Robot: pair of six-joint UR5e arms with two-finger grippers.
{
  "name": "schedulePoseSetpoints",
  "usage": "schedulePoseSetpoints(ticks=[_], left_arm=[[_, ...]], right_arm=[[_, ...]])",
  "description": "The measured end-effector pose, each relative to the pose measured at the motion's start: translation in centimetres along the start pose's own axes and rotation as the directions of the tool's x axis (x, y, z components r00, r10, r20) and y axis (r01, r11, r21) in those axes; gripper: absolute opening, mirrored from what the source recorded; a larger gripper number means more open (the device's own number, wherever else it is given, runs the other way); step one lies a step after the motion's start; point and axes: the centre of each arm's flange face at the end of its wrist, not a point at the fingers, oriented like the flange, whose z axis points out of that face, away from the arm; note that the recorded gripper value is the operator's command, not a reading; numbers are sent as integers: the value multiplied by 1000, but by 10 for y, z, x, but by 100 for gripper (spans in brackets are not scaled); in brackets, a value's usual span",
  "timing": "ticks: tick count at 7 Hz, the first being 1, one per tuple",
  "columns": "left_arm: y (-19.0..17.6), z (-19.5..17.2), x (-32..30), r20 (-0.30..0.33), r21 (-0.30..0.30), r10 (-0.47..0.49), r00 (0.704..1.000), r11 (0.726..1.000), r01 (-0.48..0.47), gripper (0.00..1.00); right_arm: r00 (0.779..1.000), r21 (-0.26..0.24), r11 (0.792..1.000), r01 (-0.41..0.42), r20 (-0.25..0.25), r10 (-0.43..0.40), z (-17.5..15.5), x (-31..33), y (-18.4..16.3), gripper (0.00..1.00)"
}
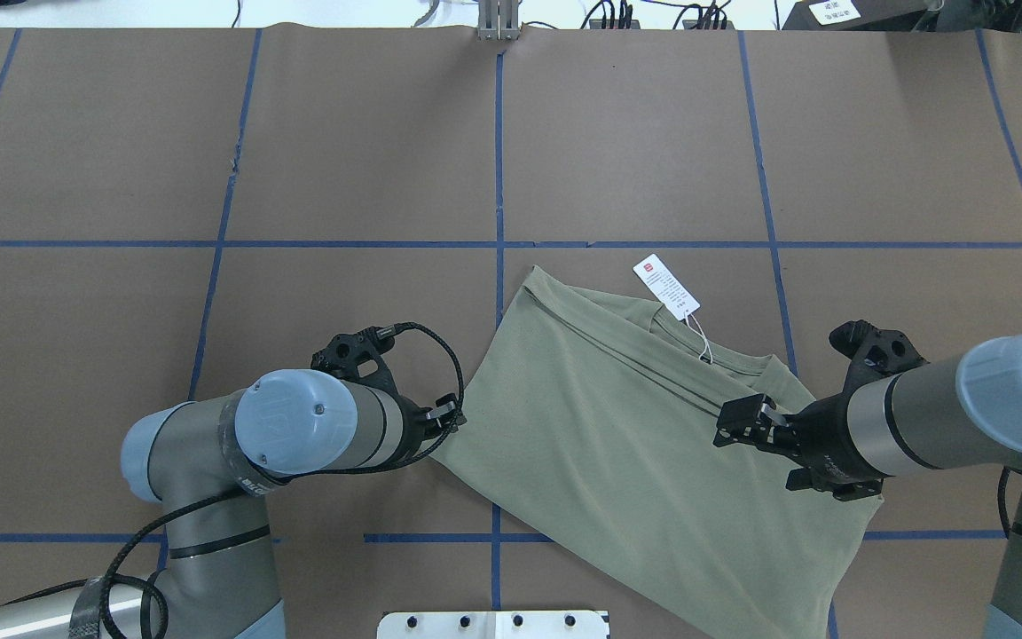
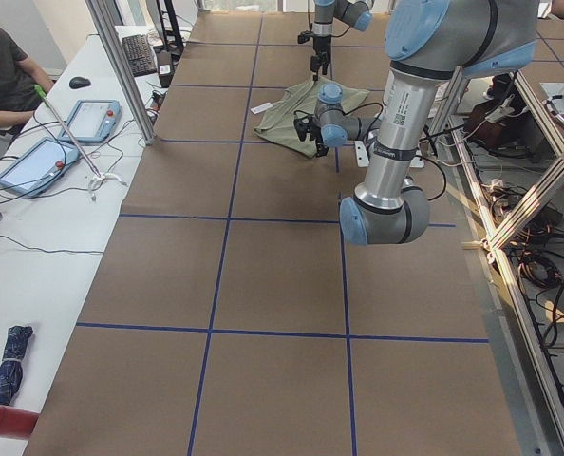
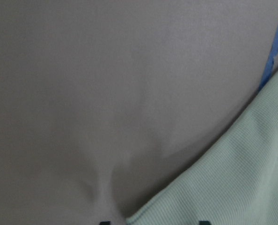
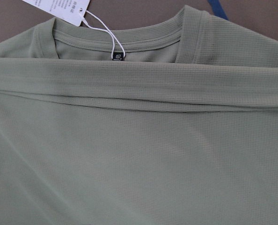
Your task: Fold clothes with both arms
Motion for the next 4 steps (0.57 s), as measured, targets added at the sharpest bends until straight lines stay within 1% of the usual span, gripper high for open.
schedulePoseSetpoints(ticks=[1,2,3,4], left_arm=[[-1,6,-1,4,3,0,1000,1000,0,43],[0,8,-2,1,0,1,1000,1000,-1,12],[2,8,-1,-2,-4,3,1000,1000,-3,0],[3,6,0,-3,-8,4,1000,1000,-4,0]], right_arm=[[1000,2,1000,-2,-1,2,0,0,-1,100],[1000,3,1000,-2,-1,2,0,1,-2,100],[1000,3,1000,-3,-3,3,1,1,-2,100],[1000,4,1000,-4,-5,4,1,1,-2,100]])
